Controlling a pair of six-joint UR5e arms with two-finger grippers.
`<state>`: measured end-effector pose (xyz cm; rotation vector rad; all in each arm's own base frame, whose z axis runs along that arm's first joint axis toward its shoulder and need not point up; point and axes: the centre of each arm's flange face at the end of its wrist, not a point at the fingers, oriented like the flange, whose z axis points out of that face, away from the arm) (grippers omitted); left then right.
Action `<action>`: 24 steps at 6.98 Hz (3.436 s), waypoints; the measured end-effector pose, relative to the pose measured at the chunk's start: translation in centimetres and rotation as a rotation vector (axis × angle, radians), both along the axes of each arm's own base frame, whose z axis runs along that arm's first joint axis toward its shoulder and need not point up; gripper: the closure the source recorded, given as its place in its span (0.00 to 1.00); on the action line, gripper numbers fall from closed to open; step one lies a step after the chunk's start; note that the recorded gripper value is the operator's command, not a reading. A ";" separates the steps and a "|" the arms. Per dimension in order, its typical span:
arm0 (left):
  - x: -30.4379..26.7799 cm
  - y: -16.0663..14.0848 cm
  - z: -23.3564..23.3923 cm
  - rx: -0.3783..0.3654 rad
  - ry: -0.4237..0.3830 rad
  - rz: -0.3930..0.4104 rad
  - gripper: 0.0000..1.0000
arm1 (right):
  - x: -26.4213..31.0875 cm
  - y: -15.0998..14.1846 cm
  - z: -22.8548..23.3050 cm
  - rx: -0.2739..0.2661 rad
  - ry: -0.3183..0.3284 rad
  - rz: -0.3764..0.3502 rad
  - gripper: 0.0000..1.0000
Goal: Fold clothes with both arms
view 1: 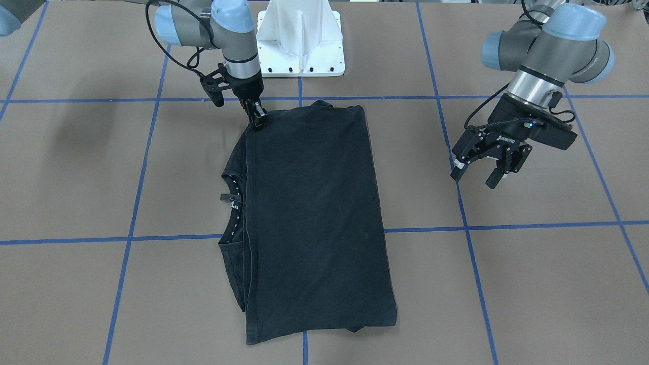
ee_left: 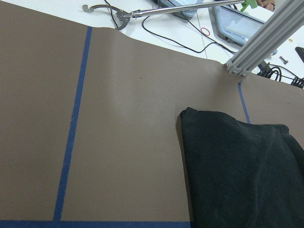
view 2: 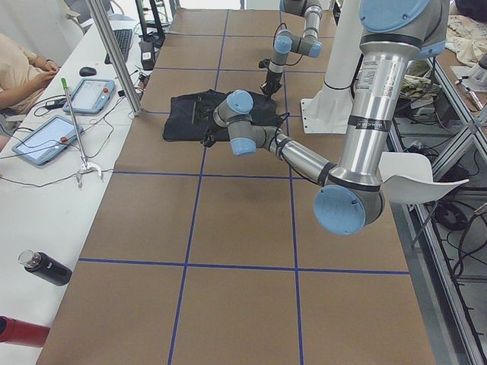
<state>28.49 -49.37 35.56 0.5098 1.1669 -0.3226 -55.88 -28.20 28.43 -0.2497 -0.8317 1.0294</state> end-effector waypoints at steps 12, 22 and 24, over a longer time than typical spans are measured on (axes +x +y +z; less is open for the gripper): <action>22.0 26.7 -5.4 -0.511 0.217 0.169 0.26 | 5.4 2.6 0.6 -0.008 -0.036 -0.110 1.00; 24.5 28.6 -3.8 -0.535 0.174 0.198 1.00 | 5.5 2.6 0.7 -0.008 -0.036 -0.110 1.00; 22.3 29.0 -4.7 -0.536 0.190 0.235 1.00 | 5.7 2.6 0.5 -0.007 -0.039 -0.108 1.00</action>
